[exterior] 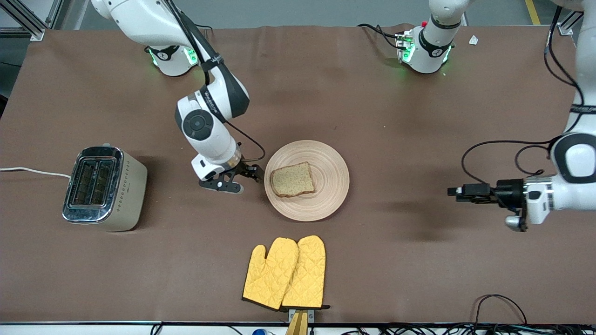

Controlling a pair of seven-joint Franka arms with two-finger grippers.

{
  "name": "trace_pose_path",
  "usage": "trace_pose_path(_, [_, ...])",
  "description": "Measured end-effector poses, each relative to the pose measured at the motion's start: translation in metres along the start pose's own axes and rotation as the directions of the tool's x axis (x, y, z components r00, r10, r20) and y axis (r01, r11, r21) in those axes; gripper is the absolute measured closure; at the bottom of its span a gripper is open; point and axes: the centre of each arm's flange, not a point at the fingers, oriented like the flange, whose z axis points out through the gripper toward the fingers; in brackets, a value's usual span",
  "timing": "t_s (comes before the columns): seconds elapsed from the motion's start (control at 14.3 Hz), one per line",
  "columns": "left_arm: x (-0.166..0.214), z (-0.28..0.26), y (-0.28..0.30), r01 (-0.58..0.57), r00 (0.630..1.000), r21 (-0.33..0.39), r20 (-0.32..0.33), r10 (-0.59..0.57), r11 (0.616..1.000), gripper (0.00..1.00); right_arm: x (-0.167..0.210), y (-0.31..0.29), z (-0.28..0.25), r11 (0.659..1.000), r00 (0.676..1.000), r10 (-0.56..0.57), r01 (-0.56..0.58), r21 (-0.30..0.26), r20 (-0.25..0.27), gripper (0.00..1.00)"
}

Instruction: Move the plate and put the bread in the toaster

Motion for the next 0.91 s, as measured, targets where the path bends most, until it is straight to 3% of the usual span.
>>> trace_pose_path(0.21, [-0.019,-0.052,0.033,0.065,0.998,0.084,0.002,-0.066,0.994,0.0,-0.007,-0.019,0.02,1.0,1.0,0.019,-0.019,-0.009,0.012,0.0])
trace_pose_path(0.49, [-0.044,-0.099,0.089,0.201,0.979,0.204,-0.021,-0.201,0.958,0.0,-0.019,-0.047,0.046,0.999,0.999,0.043,-0.042,-0.02,0.016,0.0])
trace_pose_path(0.7, [-0.062,-0.119,0.134,0.218,0.975,0.363,-0.05,-0.215,0.906,0.0,-0.021,-0.058,0.053,0.999,0.999,0.034,-0.033,-0.019,0.012,0.03])
trace_pose_path(0.84, [-0.071,-0.118,0.17,0.174,0.984,0.489,-0.067,-0.162,0.855,0.0,-0.025,-0.063,0.053,0.999,1.0,0.027,-0.026,-0.018,0.011,0.2])
trace_pose_path(0.91, [-0.075,-0.114,0.189,0.145,0.989,0.551,-0.068,-0.129,0.821,0.0,-0.026,-0.064,0.053,1.0,1.0,0.023,-0.023,-0.018,0.011,0.21])
